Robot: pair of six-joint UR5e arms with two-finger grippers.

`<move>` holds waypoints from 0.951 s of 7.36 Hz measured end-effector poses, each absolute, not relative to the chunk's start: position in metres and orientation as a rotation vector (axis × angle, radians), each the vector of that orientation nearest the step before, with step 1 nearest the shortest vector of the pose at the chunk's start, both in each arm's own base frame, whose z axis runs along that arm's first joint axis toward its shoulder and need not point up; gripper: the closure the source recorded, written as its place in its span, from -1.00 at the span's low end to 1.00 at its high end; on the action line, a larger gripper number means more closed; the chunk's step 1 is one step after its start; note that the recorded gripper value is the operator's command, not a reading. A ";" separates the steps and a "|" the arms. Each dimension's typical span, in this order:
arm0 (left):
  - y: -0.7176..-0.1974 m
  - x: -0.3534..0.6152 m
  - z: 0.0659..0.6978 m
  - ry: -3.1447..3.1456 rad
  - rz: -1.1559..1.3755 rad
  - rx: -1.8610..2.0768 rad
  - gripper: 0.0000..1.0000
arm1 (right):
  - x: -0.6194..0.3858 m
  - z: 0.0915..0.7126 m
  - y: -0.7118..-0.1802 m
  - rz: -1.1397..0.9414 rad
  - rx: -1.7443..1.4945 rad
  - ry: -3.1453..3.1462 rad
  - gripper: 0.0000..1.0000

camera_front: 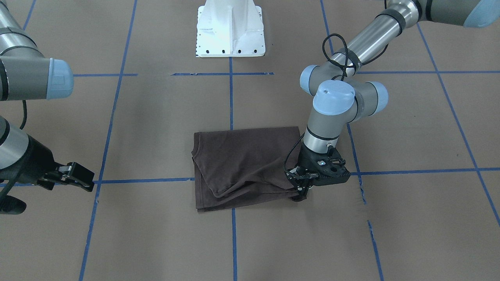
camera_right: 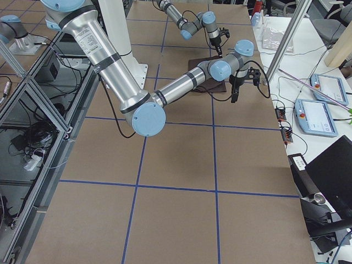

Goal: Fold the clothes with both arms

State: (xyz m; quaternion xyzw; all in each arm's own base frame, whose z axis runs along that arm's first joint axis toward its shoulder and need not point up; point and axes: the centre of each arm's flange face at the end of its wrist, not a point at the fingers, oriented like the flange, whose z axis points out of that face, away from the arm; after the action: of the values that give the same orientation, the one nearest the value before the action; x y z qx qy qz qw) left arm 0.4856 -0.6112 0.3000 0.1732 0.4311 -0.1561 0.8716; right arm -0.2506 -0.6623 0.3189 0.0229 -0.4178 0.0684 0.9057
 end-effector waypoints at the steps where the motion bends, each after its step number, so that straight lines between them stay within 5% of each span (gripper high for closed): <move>1: -0.612 0.486 0.302 0.898 -0.328 0.362 -0.99 | -0.251 0.319 -0.662 0.141 0.047 -0.862 -1.00; 3: -0.614 0.489 0.308 0.889 -0.335 0.355 -0.93 | -0.253 0.320 -0.662 0.139 0.046 -0.861 -1.00; 4: -0.618 0.493 0.312 0.879 -0.345 0.353 -0.70 | -0.254 0.319 -0.662 0.138 0.046 -0.861 -1.00; 6: -0.627 0.501 0.318 0.867 -0.362 0.365 0.28 | -0.255 0.318 -0.661 0.135 0.046 -0.862 -1.00; 7: -0.629 0.502 0.318 0.868 -0.364 0.369 0.34 | -0.255 0.318 -0.661 0.135 0.046 -0.863 -1.00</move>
State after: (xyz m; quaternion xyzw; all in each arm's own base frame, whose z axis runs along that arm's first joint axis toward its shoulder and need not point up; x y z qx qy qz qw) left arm 0.5025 -0.6286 0.3180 0.1768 0.4158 -0.1742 0.8749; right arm -0.2555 -0.6609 0.3176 0.0223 -0.4177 0.0655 0.9059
